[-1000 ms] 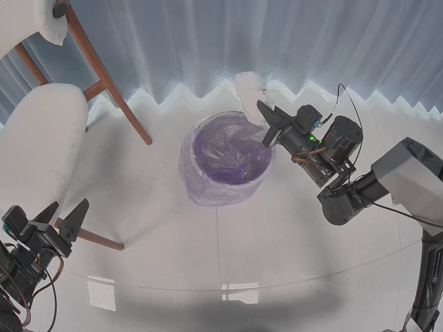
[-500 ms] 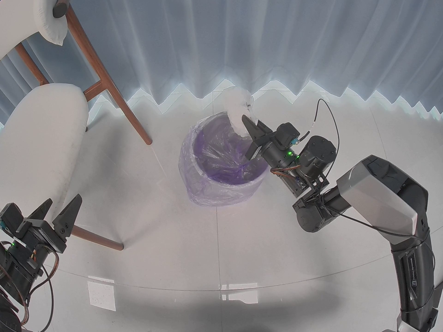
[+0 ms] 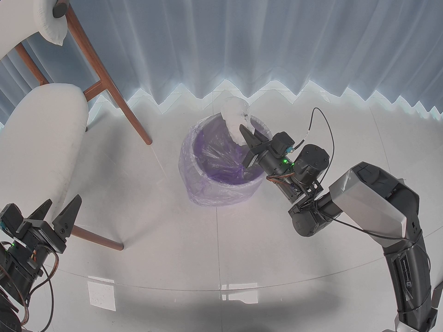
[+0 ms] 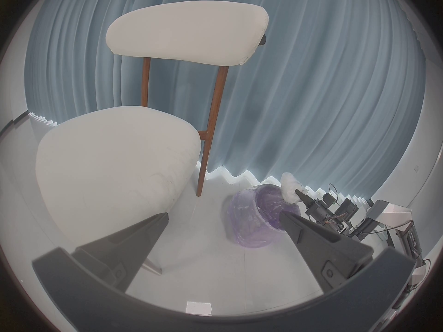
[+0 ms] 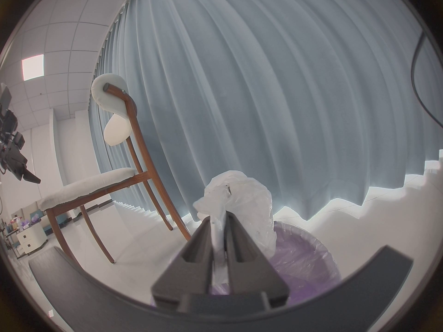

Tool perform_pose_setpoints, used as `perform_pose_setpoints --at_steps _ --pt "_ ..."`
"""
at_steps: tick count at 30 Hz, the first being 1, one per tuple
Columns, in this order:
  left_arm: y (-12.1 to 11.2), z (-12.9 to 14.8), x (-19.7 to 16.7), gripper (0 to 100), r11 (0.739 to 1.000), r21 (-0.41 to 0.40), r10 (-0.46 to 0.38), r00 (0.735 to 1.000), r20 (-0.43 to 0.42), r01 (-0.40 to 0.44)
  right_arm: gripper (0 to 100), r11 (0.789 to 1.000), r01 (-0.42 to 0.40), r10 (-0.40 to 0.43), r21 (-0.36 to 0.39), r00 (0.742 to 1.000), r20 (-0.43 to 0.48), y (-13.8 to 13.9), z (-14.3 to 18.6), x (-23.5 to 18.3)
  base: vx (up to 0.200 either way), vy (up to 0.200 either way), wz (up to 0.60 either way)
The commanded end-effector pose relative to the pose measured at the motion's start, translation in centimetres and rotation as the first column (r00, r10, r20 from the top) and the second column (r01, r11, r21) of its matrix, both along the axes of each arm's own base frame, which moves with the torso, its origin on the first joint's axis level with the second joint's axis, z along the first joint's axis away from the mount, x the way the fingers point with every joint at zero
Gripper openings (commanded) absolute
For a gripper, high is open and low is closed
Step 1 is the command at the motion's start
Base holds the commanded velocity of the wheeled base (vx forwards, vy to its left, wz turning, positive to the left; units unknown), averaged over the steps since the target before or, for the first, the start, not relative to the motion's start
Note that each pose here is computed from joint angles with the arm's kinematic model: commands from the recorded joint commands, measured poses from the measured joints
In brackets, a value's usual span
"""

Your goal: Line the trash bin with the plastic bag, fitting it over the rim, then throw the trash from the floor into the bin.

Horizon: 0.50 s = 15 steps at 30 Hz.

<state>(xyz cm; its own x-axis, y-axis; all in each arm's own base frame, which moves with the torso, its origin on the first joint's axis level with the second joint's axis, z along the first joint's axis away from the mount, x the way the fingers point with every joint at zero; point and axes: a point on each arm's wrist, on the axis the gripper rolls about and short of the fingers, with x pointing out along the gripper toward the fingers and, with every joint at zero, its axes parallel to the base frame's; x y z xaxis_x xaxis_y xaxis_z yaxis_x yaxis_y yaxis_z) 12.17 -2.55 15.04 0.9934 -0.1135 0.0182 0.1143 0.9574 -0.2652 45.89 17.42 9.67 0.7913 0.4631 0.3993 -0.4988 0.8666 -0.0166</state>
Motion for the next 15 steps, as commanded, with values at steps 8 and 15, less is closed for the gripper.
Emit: perform_pose_setpoints --at_steps 8,15 --pt "0.0 -0.1 0.0 100 1.000 -0.003 -0.003 1.000 -0.005 0.003 100 1.000 -0.002 0.002 0.017 0.999 0.035 0.0 1.1 -0.3 0.000 0.000 0.00" --pt "0.0 -0.1 0.0 100 1.000 -0.003 -0.001 1.000 -0.005 0.001 100 0.998 0.005 -0.008 0.065 0.999 0.053 -0.2 3.6 -0.9 0.000 0.000 0.00"
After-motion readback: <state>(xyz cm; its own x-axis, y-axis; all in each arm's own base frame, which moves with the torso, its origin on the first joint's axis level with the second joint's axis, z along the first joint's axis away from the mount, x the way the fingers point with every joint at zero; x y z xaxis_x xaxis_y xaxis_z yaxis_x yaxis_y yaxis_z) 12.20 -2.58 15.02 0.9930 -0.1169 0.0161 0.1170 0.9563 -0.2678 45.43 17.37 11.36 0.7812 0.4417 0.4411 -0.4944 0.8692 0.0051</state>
